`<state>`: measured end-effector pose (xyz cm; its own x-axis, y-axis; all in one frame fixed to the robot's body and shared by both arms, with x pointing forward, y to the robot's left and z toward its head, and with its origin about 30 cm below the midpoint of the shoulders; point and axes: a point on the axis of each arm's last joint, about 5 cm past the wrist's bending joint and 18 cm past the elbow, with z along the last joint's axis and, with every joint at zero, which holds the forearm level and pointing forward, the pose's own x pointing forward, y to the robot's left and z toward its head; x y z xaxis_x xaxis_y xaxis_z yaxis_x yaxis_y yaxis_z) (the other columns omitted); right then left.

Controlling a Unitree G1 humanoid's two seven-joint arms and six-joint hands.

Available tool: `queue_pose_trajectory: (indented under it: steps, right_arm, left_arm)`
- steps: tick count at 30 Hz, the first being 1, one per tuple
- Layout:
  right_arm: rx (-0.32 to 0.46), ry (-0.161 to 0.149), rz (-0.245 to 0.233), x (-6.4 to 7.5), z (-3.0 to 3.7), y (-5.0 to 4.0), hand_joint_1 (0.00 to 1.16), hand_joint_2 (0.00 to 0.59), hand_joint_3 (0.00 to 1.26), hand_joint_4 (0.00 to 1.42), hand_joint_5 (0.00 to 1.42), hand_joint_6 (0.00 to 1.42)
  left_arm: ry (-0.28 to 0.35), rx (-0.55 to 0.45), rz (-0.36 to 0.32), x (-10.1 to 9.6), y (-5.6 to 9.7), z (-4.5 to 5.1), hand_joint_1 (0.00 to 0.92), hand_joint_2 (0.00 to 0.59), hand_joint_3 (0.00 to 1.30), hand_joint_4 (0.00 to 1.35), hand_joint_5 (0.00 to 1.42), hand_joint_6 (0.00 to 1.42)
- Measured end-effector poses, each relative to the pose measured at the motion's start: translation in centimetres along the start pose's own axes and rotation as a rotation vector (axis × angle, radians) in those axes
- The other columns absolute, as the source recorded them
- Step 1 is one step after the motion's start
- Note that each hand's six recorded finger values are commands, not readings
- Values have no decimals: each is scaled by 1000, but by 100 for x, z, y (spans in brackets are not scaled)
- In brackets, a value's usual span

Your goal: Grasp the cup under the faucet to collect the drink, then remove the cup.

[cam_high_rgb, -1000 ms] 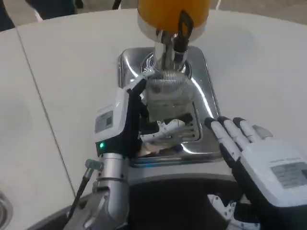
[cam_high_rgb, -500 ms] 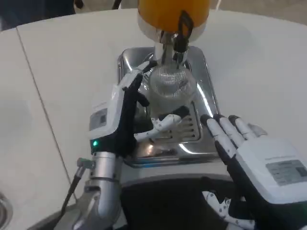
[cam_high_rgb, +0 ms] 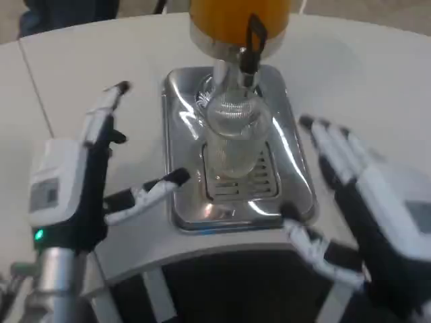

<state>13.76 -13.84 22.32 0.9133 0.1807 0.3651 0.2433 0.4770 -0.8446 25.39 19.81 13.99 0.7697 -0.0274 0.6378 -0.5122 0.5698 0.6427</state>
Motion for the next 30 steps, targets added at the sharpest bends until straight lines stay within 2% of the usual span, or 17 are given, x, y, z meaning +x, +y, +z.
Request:
queue_pose_trajectory:
  steps: [2,5,7,9,13,15,18,22,25,30]
  right_arm:
    - [49,1,-41,91,19,-4,481,513,0,0,0,65]
    - [116,5,-55,267,29,22,478,514,0,0,0,65]
    - [150,-3,-64,381,50,20,478,516,0,0,0,65]
    - [191,-23,-89,502,91,-15,478,519,0,0,0,65]
    - [269,-14,-100,615,130,8,478,522,0,0,0,65]
    - [311,-19,-104,660,164,31,478,523,0,0,0,65]
    - [364,-46,-123,693,217,47,478,523,0,0,0,65]
    - [435,-80,-133,723,266,53,486,516,0,0,0,77]
    - [489,-81,-139,738,271,51,488,515,0,0,0,78]
    - [528,-73,-172,746,274,73,492,515,0,0,0,73]
  left_arm:
    - [7,22,-36,-115,123,-19,351,60,0,0,297,338]
    - [30,20,-103,-266,299,4,247,65,0,0,236,272]
    - [42,39,-146,-353,385,27,130,89,0,0,205,242]
    - [64,76,-183,-472,482,90,12,105,0,0,113,140]
    - [157,93,-250,-673,555,180,0,104,0,0,31,64]
    - [191,115,-316,-809,568,206,0,103,0,0,26,61]
    - [187,124,-348,-899,560,266,0,92,0,0,16,49]
    - [154,120,-328,-867,566,322,0,91,0,0,9,45]
    - [145,117,-326,-855,559,330,0,91,0,0,6,43]
    - [116,115,-318,-840,559,341,0,81,0,0,0,41]
